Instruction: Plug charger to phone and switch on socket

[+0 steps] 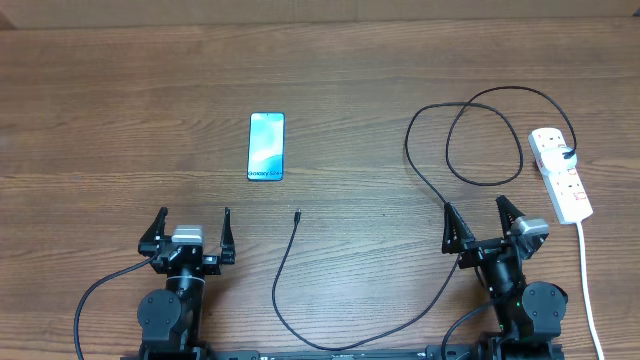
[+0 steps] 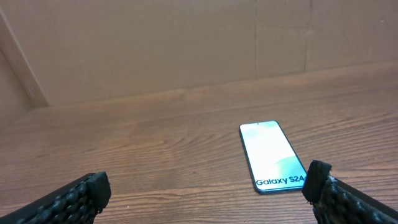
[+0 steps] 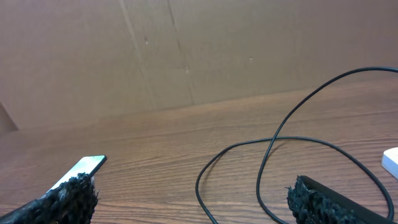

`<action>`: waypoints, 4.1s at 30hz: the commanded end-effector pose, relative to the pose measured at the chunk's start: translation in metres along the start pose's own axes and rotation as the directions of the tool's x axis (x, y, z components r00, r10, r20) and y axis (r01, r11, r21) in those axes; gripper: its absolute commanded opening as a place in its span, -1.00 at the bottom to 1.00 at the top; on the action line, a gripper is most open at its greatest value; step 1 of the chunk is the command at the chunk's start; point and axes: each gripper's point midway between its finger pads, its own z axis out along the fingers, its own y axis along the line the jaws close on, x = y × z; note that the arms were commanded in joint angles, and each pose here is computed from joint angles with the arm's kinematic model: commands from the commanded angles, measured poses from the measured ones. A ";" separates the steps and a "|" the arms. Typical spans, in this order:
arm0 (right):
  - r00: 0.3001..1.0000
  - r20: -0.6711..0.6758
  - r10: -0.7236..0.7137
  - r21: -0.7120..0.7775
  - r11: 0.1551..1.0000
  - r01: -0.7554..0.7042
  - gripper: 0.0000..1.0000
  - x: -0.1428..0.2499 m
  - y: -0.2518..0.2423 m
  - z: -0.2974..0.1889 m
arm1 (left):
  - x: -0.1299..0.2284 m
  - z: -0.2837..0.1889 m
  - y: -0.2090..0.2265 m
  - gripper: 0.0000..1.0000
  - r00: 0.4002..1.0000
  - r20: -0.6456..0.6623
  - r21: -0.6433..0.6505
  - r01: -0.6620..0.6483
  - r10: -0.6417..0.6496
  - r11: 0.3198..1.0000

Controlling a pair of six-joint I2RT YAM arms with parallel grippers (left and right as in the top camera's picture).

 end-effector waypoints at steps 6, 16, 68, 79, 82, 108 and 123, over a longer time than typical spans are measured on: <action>1.000 -0.004 0.002 0.006 1.000 -0.002 1.00 0.003 -0.002 0.001 | -0.010 -0.006 -0.025 1.00 0.997 -0.006 0.149 0.081 -0.081 0.986; 1.000 -0.004 0.002 0.006 1.000 -0.002 1.00 0.003 -0.002 0.001 | -0.102 -0.035 -0.030 1.00 0.962 -0.162 0.222 0.253 -0.220 0.942; 1.000 -0.004 0.002 0.006 1.000 -0.002 1.00 0.003 -0.002 0.001 | 0.048 0.145 -0.088 1.00 -0.046 -0.990 -0.141 0.186 -0.134 0.972; 1.000 -0.004 0.002 0.006 1.000 -0.002 1.00 0.003 -0.002 0.001 | 0.118 0.181 -0.103 1.00 -0.038 -0.998 -0.053 0.195 -0.047 0.979; 1.000 -0.004 0.002 0.006 1.000 -0.002 1.00 0.003 -0.002 0.001 | 0.119 0.194 -0.106 1.00 0.013 -0.999 -0.042 0.206 -0.046 0.978; 1.000 -0.004 0.002 0.006 1.000 -0.002 1.00 0.003 -0.002 0.001 | 0.127 0.199 -0.121 1.00 0.080 -0.997 0.006 0.106 -0.003 0.994; 1.000 -0.004 0.002 0.006 1.000 -0.002 1.00 0.003 -0.002 0.001 | 0.143 0.193 -0.124 0.98 0.063 -0.998 -0.004 0.120 -0.012 0.993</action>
